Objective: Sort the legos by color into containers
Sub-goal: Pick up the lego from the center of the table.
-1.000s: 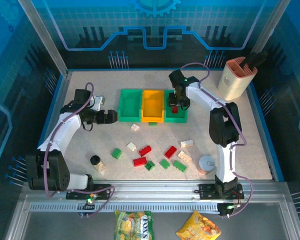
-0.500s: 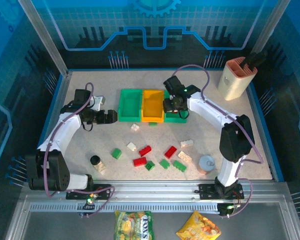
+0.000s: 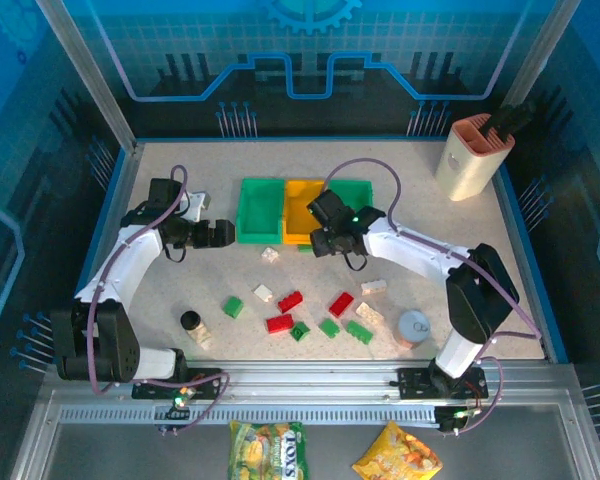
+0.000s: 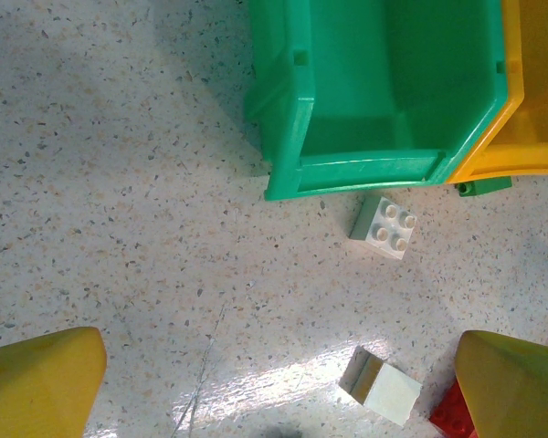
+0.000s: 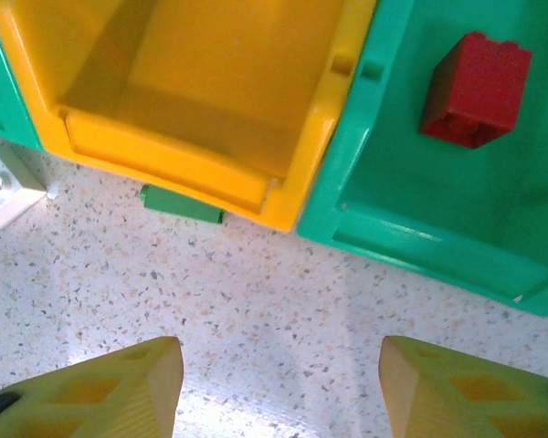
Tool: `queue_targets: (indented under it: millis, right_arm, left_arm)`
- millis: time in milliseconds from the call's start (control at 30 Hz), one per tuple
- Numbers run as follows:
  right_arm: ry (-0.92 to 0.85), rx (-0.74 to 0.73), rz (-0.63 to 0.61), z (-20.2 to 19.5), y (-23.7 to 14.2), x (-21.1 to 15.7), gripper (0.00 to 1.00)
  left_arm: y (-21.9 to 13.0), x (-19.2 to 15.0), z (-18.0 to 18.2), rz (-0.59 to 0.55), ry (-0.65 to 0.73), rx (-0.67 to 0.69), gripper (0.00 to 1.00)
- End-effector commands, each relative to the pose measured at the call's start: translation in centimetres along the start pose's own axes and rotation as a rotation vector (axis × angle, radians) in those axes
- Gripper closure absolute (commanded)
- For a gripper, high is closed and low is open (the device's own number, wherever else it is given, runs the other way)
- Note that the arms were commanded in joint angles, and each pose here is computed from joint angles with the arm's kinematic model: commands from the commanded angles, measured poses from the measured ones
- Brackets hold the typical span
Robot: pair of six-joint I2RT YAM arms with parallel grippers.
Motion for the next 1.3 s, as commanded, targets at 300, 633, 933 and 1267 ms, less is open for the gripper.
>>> queue_targets:
  millis: [300, 633, 933, 1267]
  right_arm:
    - [0.124, 0.035, -0.087, 3.0, 2.8, -1.2, 0.31]
    - [0.184, 0.017, -0.107, 4.3, 6.4, -0.2, 0.29]
    - [0.171, -0.014, -0.097, 5.0, 9.0, 0.0, 0.27]
    - [0.176, -0.03, -0.121, 5.6, 10.9, 0.1, 0.29]
  left_arm:
    - [-1.1, 0.2, -0.2, -0.052, 0.03, 0.013, 0.01]
    - [-1.9, 0.2, -0.4, -0.102, 0.049, 0.025, 0.01]
    - [-2.0, 0.2, -0.4, -0.107, 0.051, 0.027, 0.01]
    - [-2.0, 0.3, -0.4, -0.11, 0.049, 0.023, 0.01]
Point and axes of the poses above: each hand's point on the last joint's axis, 136 mm out from that joint toward the fingers, its own y axis out along the fingers, its own z axis along the line the jaws close on, x = y × z, the point moved 7 cm from there along -y, back along the fingers, and after that the axes turned 5 degrees about -y, right-handed, at the moved point
